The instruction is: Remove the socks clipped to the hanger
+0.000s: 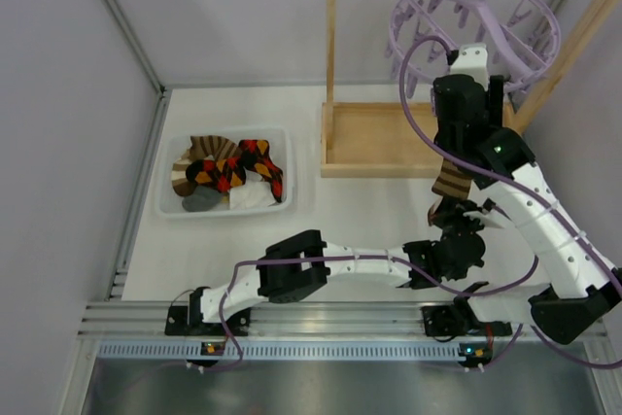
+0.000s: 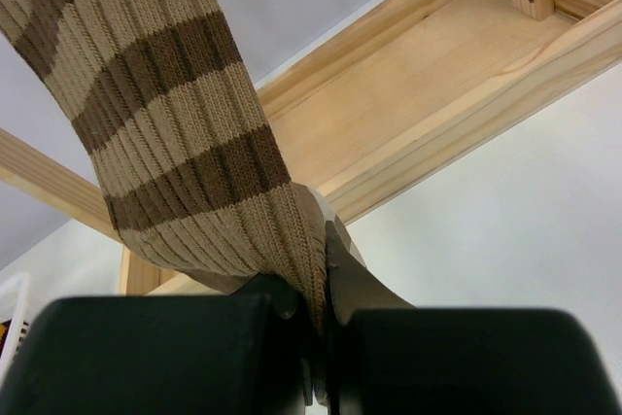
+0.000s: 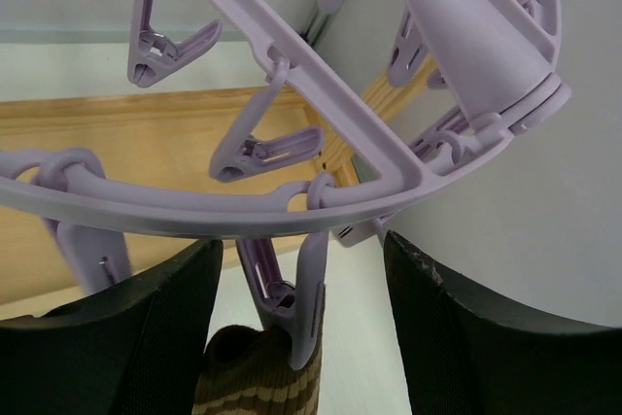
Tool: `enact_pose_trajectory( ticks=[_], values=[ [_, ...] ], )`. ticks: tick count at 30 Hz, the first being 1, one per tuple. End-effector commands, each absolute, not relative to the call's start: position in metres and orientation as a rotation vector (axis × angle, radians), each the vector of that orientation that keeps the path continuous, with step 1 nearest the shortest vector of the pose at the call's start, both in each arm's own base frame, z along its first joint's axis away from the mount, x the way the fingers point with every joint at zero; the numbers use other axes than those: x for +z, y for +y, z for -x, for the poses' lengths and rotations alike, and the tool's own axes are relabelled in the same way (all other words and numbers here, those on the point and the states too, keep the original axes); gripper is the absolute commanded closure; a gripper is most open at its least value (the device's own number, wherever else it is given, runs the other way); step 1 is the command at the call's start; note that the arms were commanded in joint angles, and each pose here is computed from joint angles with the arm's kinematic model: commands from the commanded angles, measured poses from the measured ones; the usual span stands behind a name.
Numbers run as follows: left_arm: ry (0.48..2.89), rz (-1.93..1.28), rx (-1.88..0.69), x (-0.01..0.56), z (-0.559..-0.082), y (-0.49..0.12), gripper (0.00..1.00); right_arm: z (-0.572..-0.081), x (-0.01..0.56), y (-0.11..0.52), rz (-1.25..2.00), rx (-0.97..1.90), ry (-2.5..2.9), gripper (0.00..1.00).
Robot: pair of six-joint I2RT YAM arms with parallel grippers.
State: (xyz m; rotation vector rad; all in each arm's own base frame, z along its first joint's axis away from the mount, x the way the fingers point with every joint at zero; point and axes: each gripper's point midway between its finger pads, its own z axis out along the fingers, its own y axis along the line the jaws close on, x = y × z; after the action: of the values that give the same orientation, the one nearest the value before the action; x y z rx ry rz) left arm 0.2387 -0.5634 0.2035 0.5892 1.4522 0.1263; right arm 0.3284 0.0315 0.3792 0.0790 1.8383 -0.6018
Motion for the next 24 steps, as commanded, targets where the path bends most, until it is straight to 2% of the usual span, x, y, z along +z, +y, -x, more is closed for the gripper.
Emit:
enact_pose_trajectory(
  ticks=[1, 14, 24],
  values=[
    [1.434, -0.612, 0.092, 0.201, -0.221, -0.574, 1.00, -0.326, 0.400, 0.031, -0.119, -0.547, 1.776, 0.36],
    [1.437, -0.603, 0.075, 0.206, -0.219, -0.571, 1.00, -0.342, 0.390, 0.029, -0.099, -0.688, 1.779, 0.38],
    [1.436, -0.602, 0.063, 0.208, -0.216, -0.571, 1.00, -0.346, 0.387, 0.026, -0.090, -0.743, 1.775, 0.49]
  ],
)
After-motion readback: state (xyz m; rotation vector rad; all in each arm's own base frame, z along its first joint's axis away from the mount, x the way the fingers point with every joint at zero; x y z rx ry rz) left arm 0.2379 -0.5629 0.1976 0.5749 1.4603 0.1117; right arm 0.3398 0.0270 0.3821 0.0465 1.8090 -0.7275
